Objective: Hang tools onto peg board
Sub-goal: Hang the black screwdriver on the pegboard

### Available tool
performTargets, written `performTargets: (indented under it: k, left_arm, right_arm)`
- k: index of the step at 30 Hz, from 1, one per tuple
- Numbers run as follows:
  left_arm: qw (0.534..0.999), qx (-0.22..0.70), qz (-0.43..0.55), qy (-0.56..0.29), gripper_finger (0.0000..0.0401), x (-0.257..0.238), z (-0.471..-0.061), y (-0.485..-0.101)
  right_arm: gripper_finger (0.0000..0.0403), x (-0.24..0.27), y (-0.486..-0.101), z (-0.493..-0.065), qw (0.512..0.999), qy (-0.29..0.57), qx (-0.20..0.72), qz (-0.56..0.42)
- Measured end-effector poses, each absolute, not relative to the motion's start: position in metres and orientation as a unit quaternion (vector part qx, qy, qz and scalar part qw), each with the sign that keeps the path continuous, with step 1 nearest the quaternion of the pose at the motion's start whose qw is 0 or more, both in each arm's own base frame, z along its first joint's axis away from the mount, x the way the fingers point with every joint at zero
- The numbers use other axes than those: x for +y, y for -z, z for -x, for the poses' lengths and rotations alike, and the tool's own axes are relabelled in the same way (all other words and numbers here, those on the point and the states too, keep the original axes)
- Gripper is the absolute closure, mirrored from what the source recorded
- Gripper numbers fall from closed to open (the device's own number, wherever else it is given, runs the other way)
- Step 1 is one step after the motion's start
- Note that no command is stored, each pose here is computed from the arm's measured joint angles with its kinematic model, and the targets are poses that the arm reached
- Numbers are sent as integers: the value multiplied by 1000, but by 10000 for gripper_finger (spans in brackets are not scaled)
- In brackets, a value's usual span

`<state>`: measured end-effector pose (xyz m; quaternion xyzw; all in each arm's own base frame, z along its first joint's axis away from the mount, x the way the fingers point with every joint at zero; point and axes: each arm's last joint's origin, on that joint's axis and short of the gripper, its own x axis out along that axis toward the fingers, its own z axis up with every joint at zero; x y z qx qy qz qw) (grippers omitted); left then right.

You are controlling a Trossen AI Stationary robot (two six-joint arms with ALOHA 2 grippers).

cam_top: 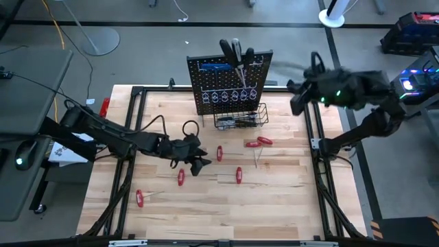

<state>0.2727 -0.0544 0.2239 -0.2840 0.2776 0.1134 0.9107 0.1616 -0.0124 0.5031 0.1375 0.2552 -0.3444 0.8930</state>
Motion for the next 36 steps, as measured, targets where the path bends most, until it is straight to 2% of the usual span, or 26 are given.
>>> performTargets:
  k: [8,16,36]
  left_arm:
    - [893,347,263,-110,172,-49,-252,-235]
    - [902,321,251,-144,172,-45,-244,-245]
    - [902,328,243,-140,172,-45,-244,-244]
  right_arm:
    - [403,3,-498,-169,884,388,243,-98]
    - [403,3,-498,-169,882,395,240,-94]
    - [403,2,-498,-169,881,400,235,-98]
